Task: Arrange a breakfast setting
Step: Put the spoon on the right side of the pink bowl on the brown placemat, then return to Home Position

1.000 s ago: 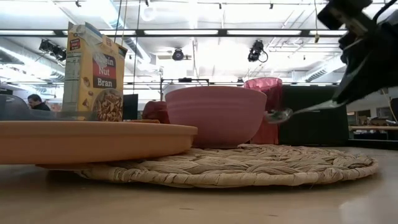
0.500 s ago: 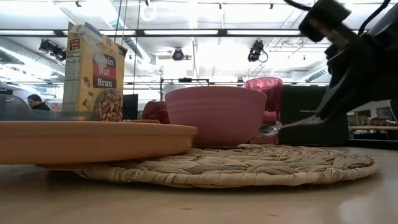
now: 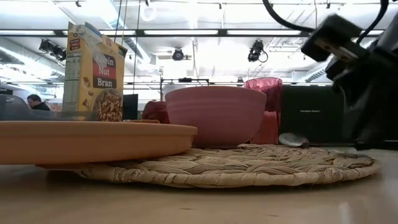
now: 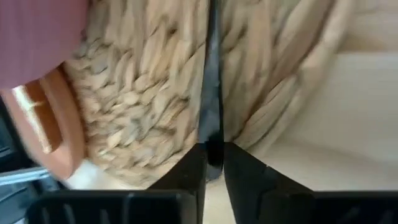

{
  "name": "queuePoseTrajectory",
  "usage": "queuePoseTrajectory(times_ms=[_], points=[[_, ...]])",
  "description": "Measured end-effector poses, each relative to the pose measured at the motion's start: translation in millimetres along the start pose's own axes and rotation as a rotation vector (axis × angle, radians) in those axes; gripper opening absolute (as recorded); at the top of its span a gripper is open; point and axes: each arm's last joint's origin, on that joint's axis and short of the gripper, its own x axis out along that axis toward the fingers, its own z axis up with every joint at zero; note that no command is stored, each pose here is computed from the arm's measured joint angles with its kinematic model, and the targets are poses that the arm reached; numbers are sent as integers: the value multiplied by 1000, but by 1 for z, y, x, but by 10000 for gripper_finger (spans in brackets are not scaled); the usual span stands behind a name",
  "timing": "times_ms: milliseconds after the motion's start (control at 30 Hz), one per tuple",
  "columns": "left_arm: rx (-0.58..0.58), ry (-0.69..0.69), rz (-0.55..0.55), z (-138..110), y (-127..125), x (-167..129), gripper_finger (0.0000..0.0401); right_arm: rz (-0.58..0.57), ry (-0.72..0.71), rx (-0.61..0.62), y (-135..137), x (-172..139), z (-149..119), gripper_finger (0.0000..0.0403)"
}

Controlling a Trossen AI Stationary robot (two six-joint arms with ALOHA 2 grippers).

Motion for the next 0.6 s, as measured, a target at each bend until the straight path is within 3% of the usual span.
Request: queuePoseTrajectory(times_ms=[200,367,500,600], points=[[21,1,0,0,0,0,292,-12,66,-21,5,-11,0,99],[28,1,0,0,0,0,293,-82,84,-128,5,-35,8,113],[27,-2,-1,0,0,0,292,-180,-40,-237,5,-55,38,113],[25,-6,-2,1,-1,0,293,-276,-115,-396,8,-58,68,113]])
